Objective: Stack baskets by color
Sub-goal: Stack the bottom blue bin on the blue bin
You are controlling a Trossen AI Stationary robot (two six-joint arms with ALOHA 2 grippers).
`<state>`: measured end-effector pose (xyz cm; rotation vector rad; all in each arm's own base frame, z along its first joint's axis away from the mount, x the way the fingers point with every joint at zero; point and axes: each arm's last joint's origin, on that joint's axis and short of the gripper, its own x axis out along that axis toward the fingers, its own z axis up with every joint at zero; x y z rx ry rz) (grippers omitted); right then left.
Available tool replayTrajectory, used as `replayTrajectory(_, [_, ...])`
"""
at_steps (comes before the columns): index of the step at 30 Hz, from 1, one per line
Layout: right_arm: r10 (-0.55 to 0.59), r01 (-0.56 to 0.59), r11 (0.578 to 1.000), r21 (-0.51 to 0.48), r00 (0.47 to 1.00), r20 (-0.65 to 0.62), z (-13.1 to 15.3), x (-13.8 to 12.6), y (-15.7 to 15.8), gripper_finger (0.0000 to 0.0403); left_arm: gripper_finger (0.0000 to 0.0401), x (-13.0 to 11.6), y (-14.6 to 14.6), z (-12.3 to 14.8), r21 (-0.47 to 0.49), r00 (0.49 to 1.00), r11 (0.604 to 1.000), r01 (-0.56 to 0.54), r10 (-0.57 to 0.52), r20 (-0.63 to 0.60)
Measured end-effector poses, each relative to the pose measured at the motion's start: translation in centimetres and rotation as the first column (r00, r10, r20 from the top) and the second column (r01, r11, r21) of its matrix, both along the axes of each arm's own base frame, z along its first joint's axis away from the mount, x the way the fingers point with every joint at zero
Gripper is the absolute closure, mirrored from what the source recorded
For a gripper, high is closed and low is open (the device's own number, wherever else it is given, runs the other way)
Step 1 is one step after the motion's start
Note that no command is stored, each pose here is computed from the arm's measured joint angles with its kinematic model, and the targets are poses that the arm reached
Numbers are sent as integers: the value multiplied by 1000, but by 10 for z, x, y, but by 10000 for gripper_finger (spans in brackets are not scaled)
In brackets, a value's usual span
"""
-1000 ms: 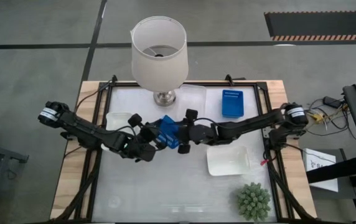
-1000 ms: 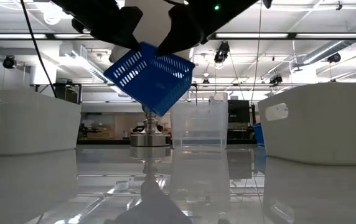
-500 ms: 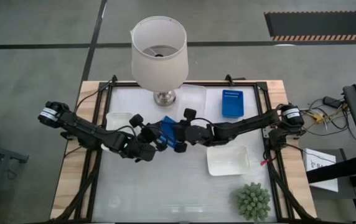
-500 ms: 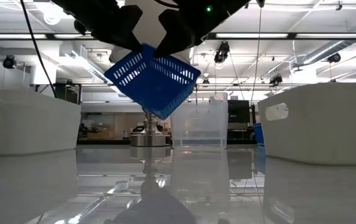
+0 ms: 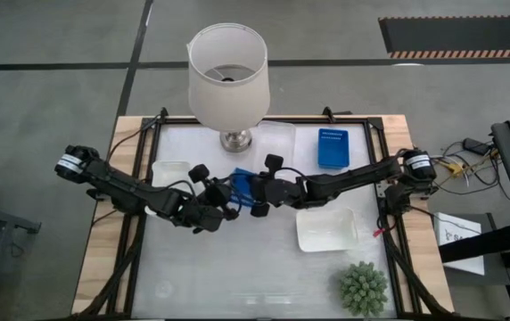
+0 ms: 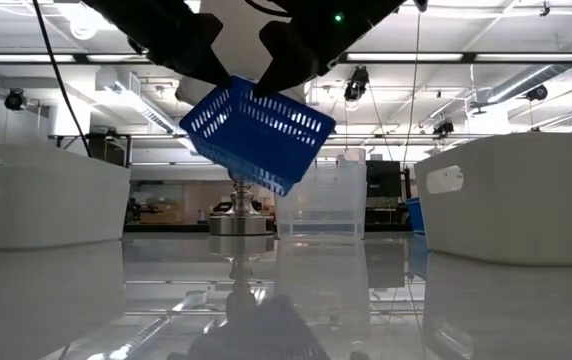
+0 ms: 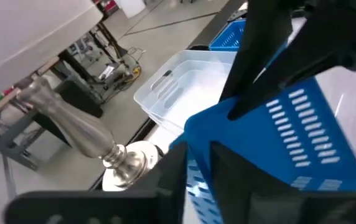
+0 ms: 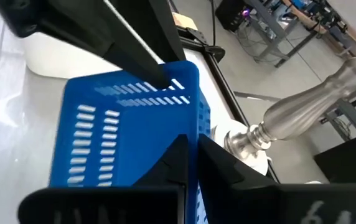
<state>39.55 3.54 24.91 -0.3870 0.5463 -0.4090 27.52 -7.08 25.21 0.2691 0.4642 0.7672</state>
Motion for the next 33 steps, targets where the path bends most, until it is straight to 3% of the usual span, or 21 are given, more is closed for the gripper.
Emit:
replayTrajectory(4, [1,-1,1000,24,1000,-10,2,-4,0,390,300,0,0,0,61,997,998,29,-25,-68])
replayTrajectory(8, [25,-25,993,118,1000,2,13,-12,-2,390,257,-1,0,3,139,986,987,80,-58,-158])
replayTrajectory(13, [8,-2,976,217,1000,-26,28,-31,-5,391,227,-7,3,12,236,953,957,167,-95,-287])
replayTrajectory(16, [-33,50,958,281,997,-64,37,-48,-8,391,221,-13,5,21,233,950,953,194,-124,-285])
replayTrajectory(22, [-209,241,889,389,970,-121,64,-94,-30,391,221,-35,13,37,217,970,960,176,-132,-205])
replayTrajectory(27, [-358,360,828,430,929,-88,81,-134,-63,391,221,-53,19,39,194,982,968,158,-133,-134])
replayTrajectory(31, [-501,453,758,469,865,-27,85,-168,-93,391,221,-58,21,36,175,989,974,145,-140,-41])
replayTrajectory(33, [-591,527,707,471,807,-16,80,-185,-108,391,221,-60,22,35,177,990,974,144,-142,-25])
